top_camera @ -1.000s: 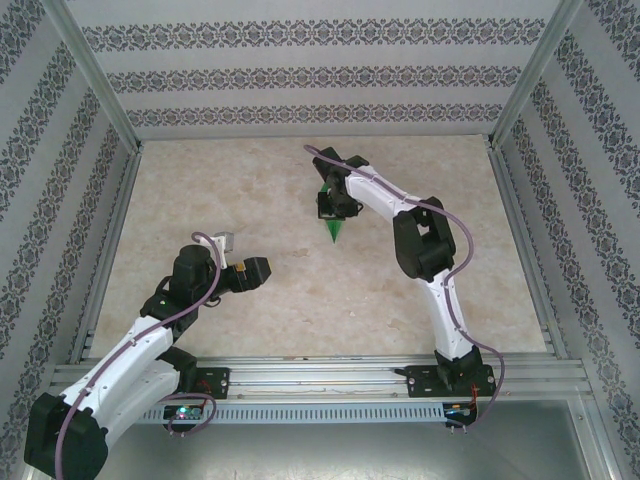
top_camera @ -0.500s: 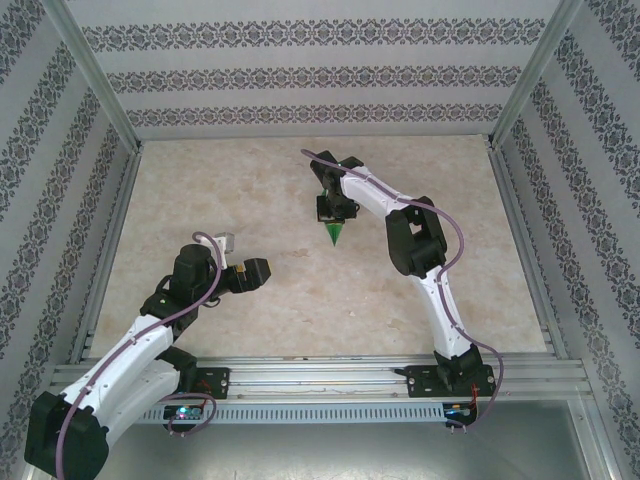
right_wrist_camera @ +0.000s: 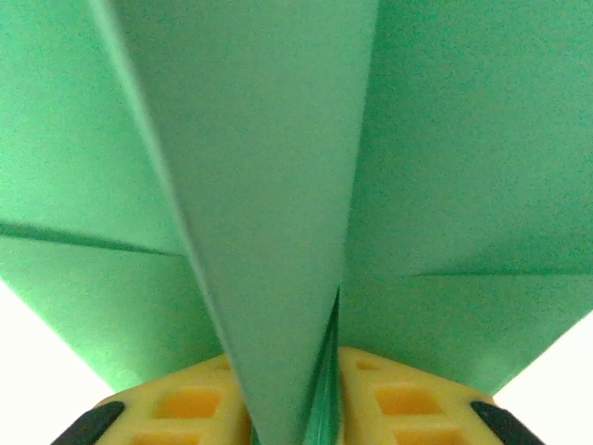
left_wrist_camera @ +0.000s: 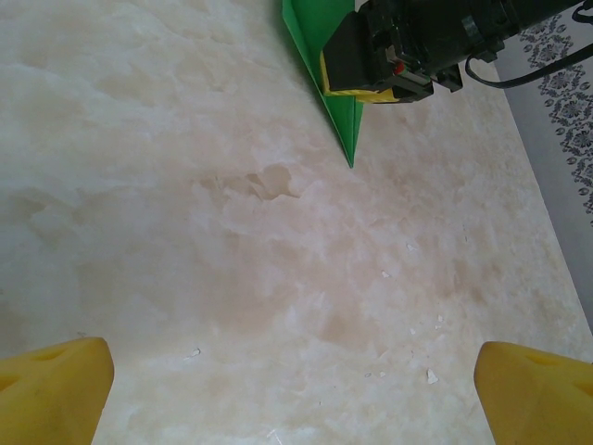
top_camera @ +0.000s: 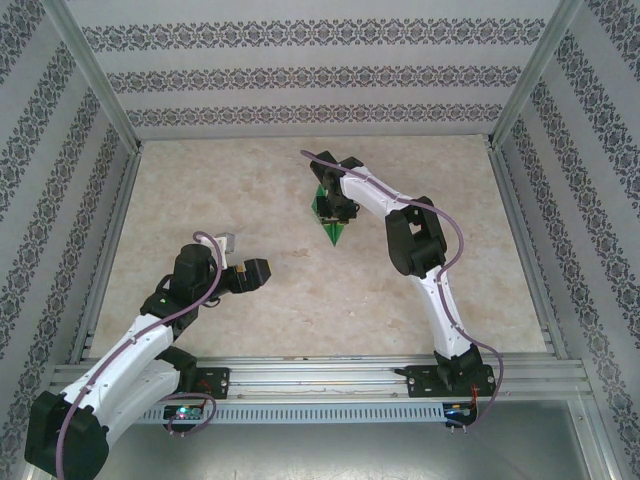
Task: Fold a paper plane with a square sheet of paper (fold left side to right side)
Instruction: Place the paper plane at the center of the table, then rotate the paper plane at the center of the table.
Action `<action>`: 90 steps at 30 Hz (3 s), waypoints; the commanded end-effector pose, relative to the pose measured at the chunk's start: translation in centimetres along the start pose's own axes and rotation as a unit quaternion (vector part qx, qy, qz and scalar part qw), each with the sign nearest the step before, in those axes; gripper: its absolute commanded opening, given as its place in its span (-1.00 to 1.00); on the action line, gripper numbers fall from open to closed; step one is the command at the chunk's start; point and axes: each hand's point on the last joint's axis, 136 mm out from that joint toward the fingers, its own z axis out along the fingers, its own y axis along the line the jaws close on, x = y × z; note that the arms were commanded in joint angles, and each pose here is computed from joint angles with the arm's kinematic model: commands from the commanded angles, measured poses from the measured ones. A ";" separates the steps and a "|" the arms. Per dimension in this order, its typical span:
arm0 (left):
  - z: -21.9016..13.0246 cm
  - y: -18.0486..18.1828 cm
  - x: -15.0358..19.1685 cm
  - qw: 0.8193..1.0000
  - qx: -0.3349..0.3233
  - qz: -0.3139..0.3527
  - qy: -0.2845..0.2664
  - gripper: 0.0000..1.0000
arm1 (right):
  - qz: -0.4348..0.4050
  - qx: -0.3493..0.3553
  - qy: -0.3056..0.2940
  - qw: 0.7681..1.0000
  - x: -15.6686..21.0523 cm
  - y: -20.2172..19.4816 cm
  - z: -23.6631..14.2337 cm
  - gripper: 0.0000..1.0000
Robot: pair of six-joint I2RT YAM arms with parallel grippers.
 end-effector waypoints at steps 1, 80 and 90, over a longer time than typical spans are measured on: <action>-0.4 -0.3 -0.9 1.000 -0.003 0.012 -0.005 1.00 | 0.001 0.012 0.011 1.000 0.6 -1.0 0.2 -0.34; -0.7 -0.4 -1.4 1.000 -0.010 0.005 -0.009 1.00 | 0.030 -0.012 -0.026 0.999 0.9 0.2 -3.9 -0.26; -0.8 -0.4 -1.4 1.000 -0.012 0.007 -0.009 1.00 | 0.032 -0.023 -0.011 0.999 1.7 0.7 -3.0 -0.26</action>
